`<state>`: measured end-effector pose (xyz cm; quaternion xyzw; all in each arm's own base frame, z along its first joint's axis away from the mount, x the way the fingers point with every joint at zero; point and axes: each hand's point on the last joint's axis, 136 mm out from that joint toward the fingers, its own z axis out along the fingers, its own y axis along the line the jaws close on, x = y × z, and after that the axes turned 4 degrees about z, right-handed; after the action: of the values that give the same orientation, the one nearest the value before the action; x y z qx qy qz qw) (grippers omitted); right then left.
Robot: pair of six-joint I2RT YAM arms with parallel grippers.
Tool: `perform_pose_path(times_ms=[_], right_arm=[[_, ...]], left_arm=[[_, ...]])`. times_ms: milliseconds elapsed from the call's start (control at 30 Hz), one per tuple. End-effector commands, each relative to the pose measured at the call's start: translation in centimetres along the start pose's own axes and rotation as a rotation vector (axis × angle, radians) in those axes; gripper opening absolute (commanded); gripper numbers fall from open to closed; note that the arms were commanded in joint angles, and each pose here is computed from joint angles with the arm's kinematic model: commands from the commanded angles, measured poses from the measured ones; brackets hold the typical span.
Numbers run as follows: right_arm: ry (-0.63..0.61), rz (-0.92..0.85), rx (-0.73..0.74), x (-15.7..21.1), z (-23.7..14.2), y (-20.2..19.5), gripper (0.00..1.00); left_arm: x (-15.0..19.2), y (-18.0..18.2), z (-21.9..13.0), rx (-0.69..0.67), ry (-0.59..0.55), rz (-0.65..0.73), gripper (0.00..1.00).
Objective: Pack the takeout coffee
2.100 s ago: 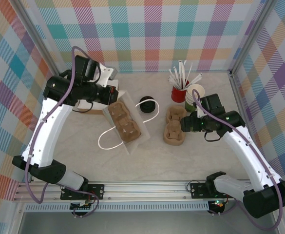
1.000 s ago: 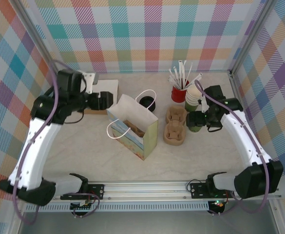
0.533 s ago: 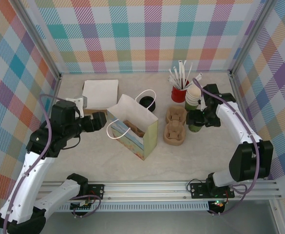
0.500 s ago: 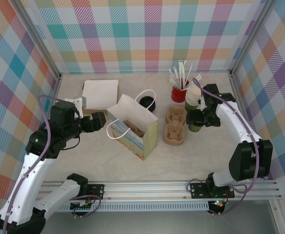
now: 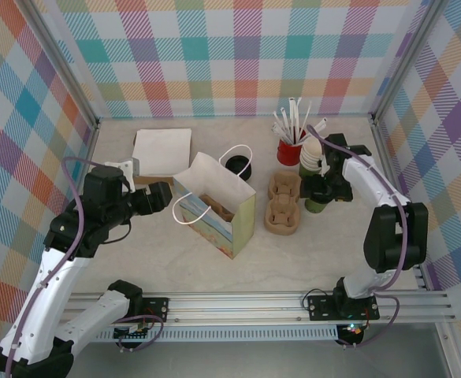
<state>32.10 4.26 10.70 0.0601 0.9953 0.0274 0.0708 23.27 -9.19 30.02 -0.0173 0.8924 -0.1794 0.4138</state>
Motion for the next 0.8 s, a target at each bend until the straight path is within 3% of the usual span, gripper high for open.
perform_pose_path(times_ms=[0,467,767], right_arm=[[-0.038,-0.018,-0.002,-1.9,-0.3,0.1,1.00],[-0.028,-0.043,-0.008,-3.5,0.4,0.4,1.00],[-0.010,-0.049,-0.007,-2.5,-0.1,0.2,0.92]], left_arm=[[-0.2,0.0,0.0,0.002,-0.010,-0.020,0.86],[-0.1,-0.1,0.5,0.007,0.004,-0.018,0.86],[-0.2,-0.2,0.5,0.008,0.001,-0.015,0.86]])
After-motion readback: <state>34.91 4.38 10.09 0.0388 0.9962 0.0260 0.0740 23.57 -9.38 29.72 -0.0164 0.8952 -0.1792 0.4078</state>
